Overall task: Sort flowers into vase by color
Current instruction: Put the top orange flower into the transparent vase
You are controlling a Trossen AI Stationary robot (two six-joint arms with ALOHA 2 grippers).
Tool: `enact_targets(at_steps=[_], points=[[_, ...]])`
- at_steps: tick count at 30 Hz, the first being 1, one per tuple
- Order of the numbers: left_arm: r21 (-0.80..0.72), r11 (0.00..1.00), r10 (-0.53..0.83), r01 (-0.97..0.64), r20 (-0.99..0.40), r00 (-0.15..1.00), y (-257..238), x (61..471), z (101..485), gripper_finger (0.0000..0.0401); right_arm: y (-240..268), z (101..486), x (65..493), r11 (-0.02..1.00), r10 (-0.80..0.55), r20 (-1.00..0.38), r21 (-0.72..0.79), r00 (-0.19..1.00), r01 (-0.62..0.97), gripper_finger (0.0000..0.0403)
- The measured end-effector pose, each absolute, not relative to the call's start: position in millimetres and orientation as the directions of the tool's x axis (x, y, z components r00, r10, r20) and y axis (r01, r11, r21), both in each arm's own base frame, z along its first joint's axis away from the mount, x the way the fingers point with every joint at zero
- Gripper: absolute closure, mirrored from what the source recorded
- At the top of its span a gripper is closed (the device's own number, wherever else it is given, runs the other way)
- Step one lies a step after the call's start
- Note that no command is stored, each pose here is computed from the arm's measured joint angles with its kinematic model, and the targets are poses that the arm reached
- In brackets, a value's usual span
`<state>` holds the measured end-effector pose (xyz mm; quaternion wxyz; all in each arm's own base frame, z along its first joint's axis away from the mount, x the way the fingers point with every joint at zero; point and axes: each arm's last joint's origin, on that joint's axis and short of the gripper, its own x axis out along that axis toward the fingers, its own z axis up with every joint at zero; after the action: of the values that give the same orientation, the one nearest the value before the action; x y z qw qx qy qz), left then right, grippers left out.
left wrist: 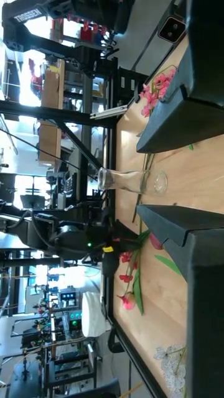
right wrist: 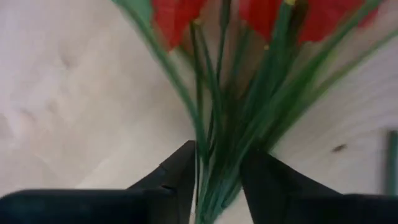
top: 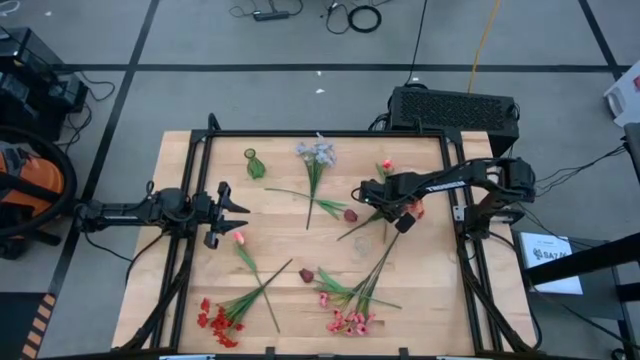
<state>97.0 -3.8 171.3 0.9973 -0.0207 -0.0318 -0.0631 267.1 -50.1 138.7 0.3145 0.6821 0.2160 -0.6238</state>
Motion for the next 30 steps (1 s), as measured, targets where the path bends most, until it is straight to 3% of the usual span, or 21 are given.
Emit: enact_targets(at_steps=[5, 11, 15, 21, 25, 30], points=[[-0.037, 0.991, -0.124, 0.127, 0.069, 0.990, -3.7, 97.0, 171.6, 0.0248, -50.0, 125.7, 273.7, -0.647, -0.064, -0.993, 0.120, 0.103, 0.753, 0.0324], [-0.037, 0.991, -0.124, 0.127, 0.065, 0.990, -3.7, 97.1, 171.2, 0.0248, -52.0, 137.2, 269.7, -0.563, -0.139, -0.983, 0.178, 0.119, 0.807, 0.0388], [-0.037, 0.991, -0.124, 0.127, 0.067, 0.990, -3.7, 97.1, 171.3, 0.0248, -60.5, 157.9, 258.2, -0.493, -0.275, -0.954, 0.244, 0.117, 0.835, 0.0390], [-0.037, 0.991, -0.124, 0.127, 0.067, 0.990, -3.8, 97.1, 171.4, 0.0248, -68.6, 208.7, 238.0, -0.371, -0.495, -0.840, 0.435, 0.222, 0.820, 0.0391], [-0.037, 0.991, -0.124, 0.127, 0.066, 0.990, -3.7, 97.1, 171.3, 0.0248, -68.2, 249.0, 218.3, -0.182, -0.633, -0.703, 0.540, 0.322, 0.822, 0.0396], [-0.037, 0.991, -0.124, 0.127, 0.066, 0.990, -3.7, 97.1, 171.2, 0.0248, -61.9, 293.8, 193.6, 0.285, -0.662, -0.542, 0.457, 0.518, 0.842, 0.0397]])
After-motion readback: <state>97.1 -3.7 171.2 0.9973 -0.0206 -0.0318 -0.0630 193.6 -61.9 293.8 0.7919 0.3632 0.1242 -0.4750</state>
